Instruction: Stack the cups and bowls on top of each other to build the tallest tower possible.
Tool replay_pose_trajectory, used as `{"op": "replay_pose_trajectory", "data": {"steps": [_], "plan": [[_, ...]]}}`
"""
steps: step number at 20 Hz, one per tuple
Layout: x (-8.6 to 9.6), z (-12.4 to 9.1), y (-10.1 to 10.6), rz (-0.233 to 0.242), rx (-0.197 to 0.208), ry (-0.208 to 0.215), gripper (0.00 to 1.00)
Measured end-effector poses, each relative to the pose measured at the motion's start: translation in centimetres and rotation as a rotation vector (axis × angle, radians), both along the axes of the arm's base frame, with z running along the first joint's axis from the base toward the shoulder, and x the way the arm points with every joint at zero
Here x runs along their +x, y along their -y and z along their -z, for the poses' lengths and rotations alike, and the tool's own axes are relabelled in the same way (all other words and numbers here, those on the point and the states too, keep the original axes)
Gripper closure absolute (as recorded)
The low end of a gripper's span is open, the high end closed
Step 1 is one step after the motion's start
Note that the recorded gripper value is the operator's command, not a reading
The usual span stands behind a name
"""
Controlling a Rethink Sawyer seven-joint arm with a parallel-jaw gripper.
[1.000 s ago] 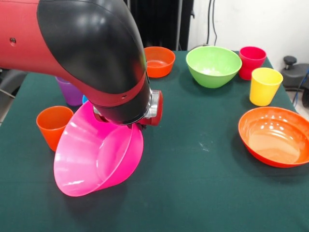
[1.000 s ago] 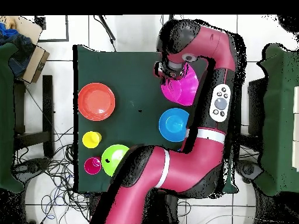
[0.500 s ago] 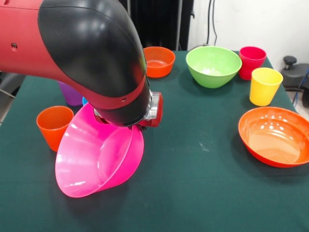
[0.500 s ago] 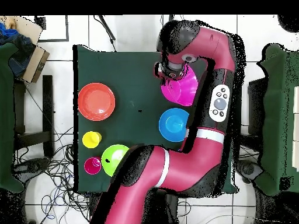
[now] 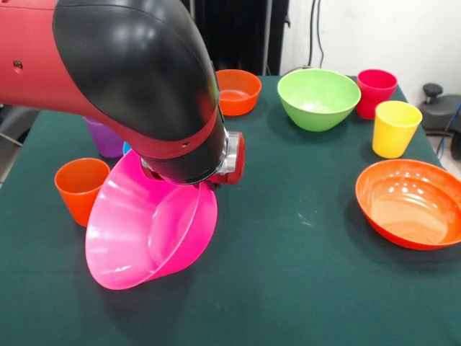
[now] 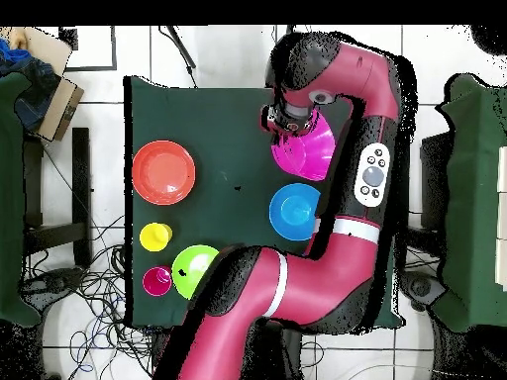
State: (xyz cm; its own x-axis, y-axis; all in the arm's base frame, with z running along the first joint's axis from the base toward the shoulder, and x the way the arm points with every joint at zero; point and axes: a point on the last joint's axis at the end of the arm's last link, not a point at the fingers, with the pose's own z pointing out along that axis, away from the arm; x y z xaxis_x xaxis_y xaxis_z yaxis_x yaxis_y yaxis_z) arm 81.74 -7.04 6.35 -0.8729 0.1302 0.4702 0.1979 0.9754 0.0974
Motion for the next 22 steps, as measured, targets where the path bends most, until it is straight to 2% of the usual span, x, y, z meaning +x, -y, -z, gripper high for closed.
{"op": "replay_pose_trajectory", "data": {"steps": [9,22], "plan": [[0.0,-0.3,0.2,-0.004,-0.008,-0.017,1.00],[0.1,1.9,0.2,-0.005,-0.003,-0.024,1.00]]}}
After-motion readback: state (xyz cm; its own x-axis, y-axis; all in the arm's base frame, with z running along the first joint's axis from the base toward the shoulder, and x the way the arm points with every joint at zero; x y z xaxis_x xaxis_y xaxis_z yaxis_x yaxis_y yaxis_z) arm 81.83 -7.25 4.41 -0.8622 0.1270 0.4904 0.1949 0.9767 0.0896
